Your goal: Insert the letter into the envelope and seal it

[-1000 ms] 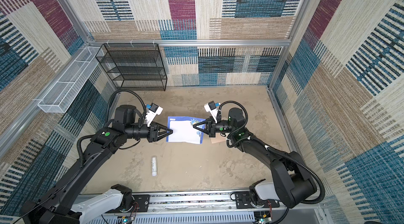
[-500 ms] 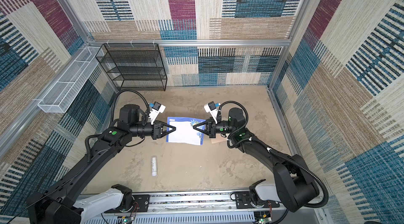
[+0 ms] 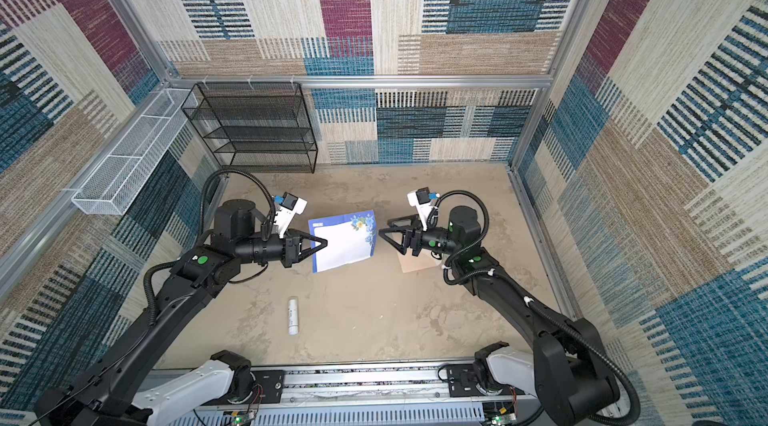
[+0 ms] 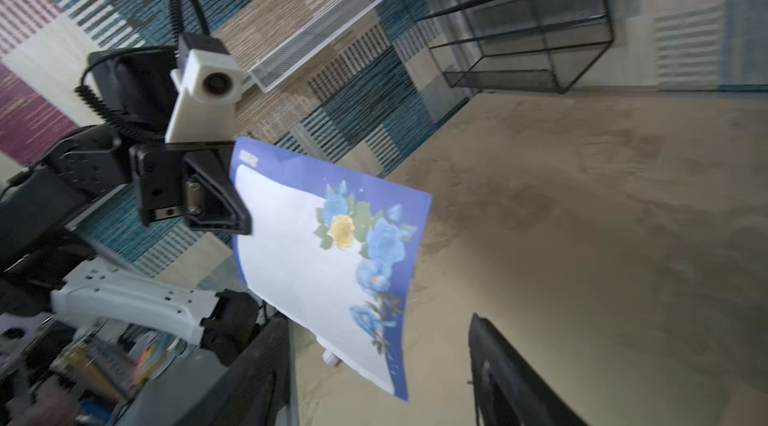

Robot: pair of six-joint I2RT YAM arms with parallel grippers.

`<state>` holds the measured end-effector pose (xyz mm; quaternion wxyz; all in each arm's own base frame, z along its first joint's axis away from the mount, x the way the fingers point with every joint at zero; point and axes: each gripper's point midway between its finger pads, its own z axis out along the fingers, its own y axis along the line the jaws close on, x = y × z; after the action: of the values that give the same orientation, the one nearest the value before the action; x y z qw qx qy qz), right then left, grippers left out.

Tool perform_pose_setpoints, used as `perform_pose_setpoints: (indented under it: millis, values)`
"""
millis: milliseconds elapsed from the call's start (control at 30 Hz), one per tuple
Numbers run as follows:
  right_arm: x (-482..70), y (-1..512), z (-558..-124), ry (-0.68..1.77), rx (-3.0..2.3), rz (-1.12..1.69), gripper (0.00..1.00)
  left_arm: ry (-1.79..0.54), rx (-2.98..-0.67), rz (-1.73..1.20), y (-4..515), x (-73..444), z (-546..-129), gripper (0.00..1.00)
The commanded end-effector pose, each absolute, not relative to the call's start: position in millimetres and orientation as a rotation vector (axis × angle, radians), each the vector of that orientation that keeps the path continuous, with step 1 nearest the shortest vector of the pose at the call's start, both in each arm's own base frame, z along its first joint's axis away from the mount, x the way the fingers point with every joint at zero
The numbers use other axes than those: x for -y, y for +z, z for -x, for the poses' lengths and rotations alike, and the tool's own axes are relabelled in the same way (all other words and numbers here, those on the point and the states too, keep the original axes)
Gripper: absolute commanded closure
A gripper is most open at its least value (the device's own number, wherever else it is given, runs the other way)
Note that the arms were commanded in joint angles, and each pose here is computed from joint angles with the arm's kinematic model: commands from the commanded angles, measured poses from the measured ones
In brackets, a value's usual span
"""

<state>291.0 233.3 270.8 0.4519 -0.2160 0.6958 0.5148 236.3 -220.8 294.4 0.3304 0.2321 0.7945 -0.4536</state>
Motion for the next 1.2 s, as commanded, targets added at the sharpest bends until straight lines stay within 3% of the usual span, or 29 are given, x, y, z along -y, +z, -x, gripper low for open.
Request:
perform_pose_setpoints:
  millis: [0, 267, 433, 733, 1167]
  values:
    - [-206.1, 268.4, -325.3, 1.024, -1.716, 0.357, 0.30, -1.139, -2.116, -0.614, 290.9, 214.8, -232.6, 1.00]
    - [-224.6, 218.5, -352.1, 1.120, -1.832, 0.337, 0.43, -1.225, -2.093, -0.654, 300.3, 220.9, -221.7, 1.00]
    - [-246.8, 207.7, -341.5, 1.278, -1.837, 0.428, 0.47, -1.252, -2.084, -0.648, 300.3, 223.3, -222.5, 1.00]
    - [-270.7, 235.8, -293.7, 1.475, -1.722, 0.671, 0.47, -1.185, -2.168, -0.605, 274.8, 223.0, -243.0, 1.00]
    - [-265.3, 248.6, -254.1, 1.529, -1.722, 0.775, 0.41, -1.066, -2.213, -0.551, 255.8, 216.2, -262.7, 1.00]
